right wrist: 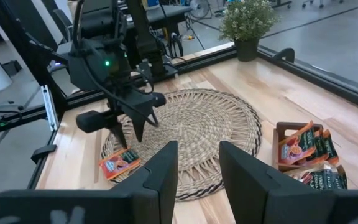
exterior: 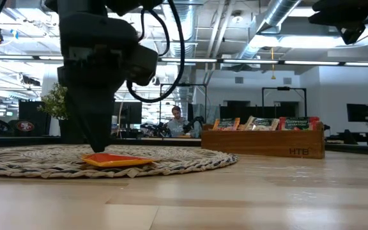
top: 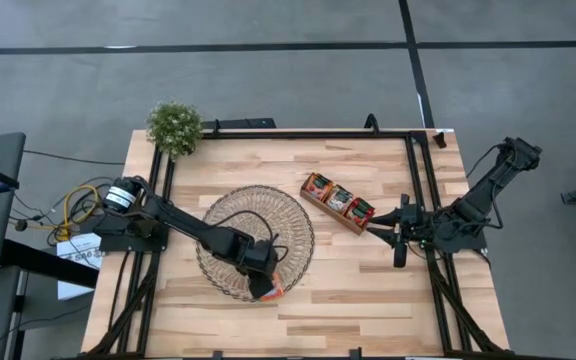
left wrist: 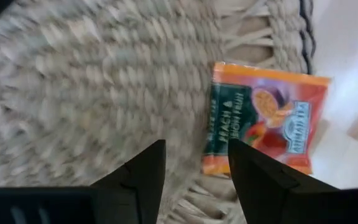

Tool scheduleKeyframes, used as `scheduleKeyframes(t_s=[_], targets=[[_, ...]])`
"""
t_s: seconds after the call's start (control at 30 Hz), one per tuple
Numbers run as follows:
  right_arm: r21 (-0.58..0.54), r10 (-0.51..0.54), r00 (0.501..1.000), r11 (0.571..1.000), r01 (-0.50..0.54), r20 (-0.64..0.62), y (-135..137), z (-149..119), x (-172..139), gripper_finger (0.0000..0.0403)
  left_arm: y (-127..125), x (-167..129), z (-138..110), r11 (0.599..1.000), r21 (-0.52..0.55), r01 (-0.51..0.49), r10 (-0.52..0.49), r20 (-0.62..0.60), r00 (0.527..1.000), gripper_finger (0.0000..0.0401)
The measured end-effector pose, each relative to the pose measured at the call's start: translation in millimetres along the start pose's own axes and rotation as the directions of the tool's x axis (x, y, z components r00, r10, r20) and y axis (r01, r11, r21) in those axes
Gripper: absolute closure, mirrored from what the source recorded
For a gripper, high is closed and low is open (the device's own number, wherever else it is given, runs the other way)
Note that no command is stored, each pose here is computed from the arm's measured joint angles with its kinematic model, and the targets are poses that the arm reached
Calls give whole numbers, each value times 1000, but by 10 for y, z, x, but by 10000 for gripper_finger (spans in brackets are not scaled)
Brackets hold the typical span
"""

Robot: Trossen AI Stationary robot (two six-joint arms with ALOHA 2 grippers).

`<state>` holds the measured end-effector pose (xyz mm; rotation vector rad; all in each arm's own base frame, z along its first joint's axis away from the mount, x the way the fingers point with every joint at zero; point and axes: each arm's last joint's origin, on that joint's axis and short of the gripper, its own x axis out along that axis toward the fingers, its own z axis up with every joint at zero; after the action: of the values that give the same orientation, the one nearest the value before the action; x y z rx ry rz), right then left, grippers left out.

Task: Pick & Place Tea
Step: Put the orange tea bag into the left section of the wooden organizer

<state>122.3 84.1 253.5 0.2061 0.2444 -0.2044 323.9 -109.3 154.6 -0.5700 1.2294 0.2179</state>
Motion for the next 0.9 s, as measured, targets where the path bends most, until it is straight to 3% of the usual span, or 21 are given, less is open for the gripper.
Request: scheduleKeyframes(t_s=[0.47, 0.9], targets=[[9, -32, 999, 999, 32, 6, -33, 15, 34, 294, -32, 119, -69, 998, 7, -63, 63, 16, 998, 246], [28, -38, 999, 999, 37, 17, -38, 33, 45, 294, 0, 190, -90, 989, 11, -149, 148, 54, 987, 339]])
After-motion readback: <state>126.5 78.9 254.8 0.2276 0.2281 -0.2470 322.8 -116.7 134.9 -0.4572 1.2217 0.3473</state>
